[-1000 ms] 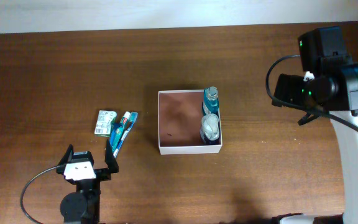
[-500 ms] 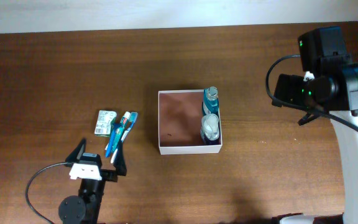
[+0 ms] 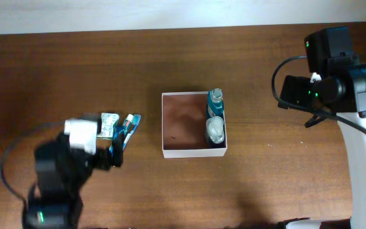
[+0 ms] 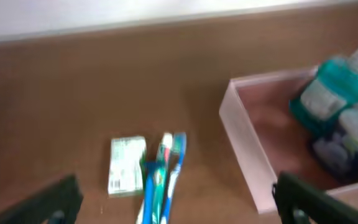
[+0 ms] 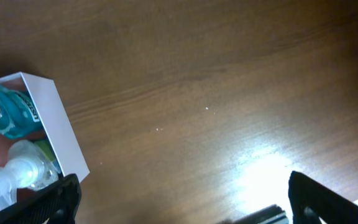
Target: Pack container
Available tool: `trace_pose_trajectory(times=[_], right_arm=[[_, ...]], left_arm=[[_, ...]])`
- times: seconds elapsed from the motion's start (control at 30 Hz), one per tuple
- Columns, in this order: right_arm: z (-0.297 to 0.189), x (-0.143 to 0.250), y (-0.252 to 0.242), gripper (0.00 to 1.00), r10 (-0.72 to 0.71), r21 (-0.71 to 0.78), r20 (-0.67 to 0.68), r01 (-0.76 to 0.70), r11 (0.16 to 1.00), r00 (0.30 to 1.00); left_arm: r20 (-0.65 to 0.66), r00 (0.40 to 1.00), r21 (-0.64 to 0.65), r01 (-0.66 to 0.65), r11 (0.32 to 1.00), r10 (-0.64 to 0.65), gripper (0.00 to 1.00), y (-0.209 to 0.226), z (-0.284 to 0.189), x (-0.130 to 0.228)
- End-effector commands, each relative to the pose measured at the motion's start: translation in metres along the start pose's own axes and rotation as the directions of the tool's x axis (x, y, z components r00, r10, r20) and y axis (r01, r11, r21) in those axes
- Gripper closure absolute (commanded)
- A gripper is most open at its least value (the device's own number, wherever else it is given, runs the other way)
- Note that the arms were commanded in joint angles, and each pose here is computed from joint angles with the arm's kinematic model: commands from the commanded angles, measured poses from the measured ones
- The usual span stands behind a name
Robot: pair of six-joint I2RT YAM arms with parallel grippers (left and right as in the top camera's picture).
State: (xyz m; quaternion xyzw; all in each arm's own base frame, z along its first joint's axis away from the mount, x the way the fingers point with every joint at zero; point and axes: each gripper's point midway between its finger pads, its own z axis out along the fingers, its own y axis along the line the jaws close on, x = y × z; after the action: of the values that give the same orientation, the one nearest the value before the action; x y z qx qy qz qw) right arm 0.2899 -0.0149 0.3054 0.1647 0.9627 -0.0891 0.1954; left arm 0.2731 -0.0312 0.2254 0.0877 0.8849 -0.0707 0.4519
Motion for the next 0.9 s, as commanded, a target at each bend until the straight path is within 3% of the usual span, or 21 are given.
trace_pose_trajectory(times=[0.0, 0.2, 0.3, 0.47, 0.53, 0.57, 0.6, 0.63, 0.8, 0.87], right_arm=[[-0.001, -0.004, -0.004, 0.02, 0.003, 0.015, 0.012, -0.003, 1.0, 1.0], [-0.001, -0.004, -0.004, 0.02, 0.003, 0.015, 0.012, -0.003, 1.0, 1.0], [-0.001, -0.004, -0.004, 0.02, 0.003, 0.015, 0.012, -0.003, 1.0, 1.0], [-0.001, -0.004, -0.004, 0.02, 0.003, 0.015, 0.012, -0.003, 1.0, 1.0], [-0.001, -0.004, -0.004, 0.02, 0.003, 0.015, 0.012, -0.003, 1.0, 1.0], [-0.001, -0.004, -0.004, 0.01, 0.003, 0.015, 0.012, -0.003, 1.0, 1.0], [-0.001, -0.004, -0.004, 0.02, 0.003, 0.015, 0.012, -0.003, 1.0, 1.0], [-0.001, -0.004, -0.004, 0.02, 0.003, 0.015, 0.012, -0.003, 1.0, 1.0], [-0.001, -0.004, -0.004, 0.02, 0.003, 0.015, 0.012, -0.003, 1.0, 1.0], [-0.001, -0.004, -0.004, 0.02, 0.003, 0.015, 0.012, -0.003, 1.0, 1.0]], left_arm=[[-0.202, 0.979, 0.028, 0.011, 1.0, -0.005, 0.01, 0.007, 0.036, 0.014], [-0.481, 0.875, 0.046, 0.093, 0.995, -0.06, 0.01, 0.011, 0.081, 0.073], [-0.536, 0.841, 0.049, 0.116, 0.992, -0.072, 0.01, 0.01, 0.091, 0.087], [-0.541, 0.838, 0.082, 0.14, 0.987, -0.074, 0.01, 0.005, 0.098, 0.089], [-0.532, 0.843, 0.079, 0.135, 0.988, -0.073, 0.11, 0.006, 0.099, 0.087], [-0.528, 0.846, 0.079, 0.133, 0.988, -0.072, 0.22, 0.006, 0.1, 0.086], [-0.524, 0.849, 0.076, 0.13, 0.989, -0.071, 0.39, 0.007, 0.1, 0.085], [-0.524, 0.849, 0.076, 0.13, 0.989, -0.071, 0.48, 0.007, 0.1, 0.085], [-0.523, 0.849, 0.084, 0.135, 0.987, -0.071, 0.68, 0.006, 0.1, 0.085], [-0.516, 0.854, 0.131, 0.162, 0.978, -0.073, 0.69, -0.004, 0.1, 0.082]])
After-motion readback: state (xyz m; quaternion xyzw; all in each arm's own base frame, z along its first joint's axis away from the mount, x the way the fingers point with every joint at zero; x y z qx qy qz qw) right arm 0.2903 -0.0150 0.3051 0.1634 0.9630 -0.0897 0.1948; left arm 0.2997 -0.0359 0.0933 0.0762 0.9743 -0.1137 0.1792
